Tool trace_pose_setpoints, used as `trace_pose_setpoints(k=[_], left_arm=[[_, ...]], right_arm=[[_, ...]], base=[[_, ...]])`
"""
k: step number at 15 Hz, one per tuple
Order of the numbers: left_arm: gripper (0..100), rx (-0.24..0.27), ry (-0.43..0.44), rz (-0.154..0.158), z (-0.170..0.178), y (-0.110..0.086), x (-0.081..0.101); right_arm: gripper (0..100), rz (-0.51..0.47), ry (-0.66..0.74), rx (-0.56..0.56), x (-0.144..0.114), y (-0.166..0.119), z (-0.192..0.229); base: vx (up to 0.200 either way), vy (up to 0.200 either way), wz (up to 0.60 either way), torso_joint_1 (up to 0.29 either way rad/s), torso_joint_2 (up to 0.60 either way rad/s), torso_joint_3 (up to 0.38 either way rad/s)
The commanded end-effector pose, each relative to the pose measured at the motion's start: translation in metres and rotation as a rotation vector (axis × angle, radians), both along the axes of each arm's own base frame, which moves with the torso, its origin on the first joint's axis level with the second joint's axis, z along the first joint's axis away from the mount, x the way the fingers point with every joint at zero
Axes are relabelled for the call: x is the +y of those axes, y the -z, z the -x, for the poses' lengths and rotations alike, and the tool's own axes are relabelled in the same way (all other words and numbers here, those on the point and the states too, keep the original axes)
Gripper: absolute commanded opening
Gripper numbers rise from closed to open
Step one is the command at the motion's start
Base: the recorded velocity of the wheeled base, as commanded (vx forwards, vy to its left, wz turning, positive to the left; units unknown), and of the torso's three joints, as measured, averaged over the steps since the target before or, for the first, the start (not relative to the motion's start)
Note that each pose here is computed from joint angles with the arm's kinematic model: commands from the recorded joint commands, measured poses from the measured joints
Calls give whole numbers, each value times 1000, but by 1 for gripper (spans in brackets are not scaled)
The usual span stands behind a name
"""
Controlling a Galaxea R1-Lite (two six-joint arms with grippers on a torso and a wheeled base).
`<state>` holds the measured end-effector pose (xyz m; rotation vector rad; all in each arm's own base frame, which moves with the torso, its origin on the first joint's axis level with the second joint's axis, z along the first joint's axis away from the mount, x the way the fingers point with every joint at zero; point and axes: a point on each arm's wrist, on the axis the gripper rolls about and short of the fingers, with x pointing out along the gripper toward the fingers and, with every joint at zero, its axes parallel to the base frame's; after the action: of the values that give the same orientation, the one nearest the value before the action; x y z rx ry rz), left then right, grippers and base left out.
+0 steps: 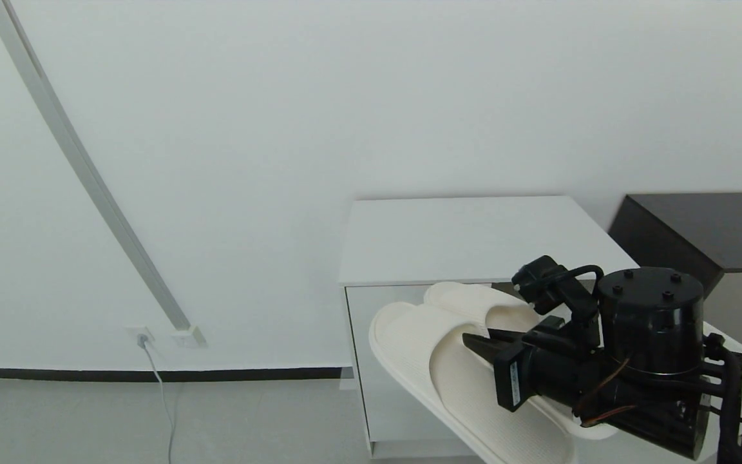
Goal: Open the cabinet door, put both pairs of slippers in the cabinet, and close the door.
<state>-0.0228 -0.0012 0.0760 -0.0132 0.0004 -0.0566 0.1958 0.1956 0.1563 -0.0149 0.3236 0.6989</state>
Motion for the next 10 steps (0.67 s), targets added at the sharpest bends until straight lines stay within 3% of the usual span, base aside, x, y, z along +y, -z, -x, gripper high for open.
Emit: trace_pose_setpoints(k=[1, 10], left_arm=[[0, 0, 0, 1, 0, 0, 0], [0, 0, 0, 1, 0, 0, 0]], right_arm=[[0, 4, 1, 3, -1, 1, 2], [0, 28, -4, 1, -4, 5, 3]], base=[[0, -200, 0, -2, -2, 2], [0, -200, 0, 4, 4, 6]])
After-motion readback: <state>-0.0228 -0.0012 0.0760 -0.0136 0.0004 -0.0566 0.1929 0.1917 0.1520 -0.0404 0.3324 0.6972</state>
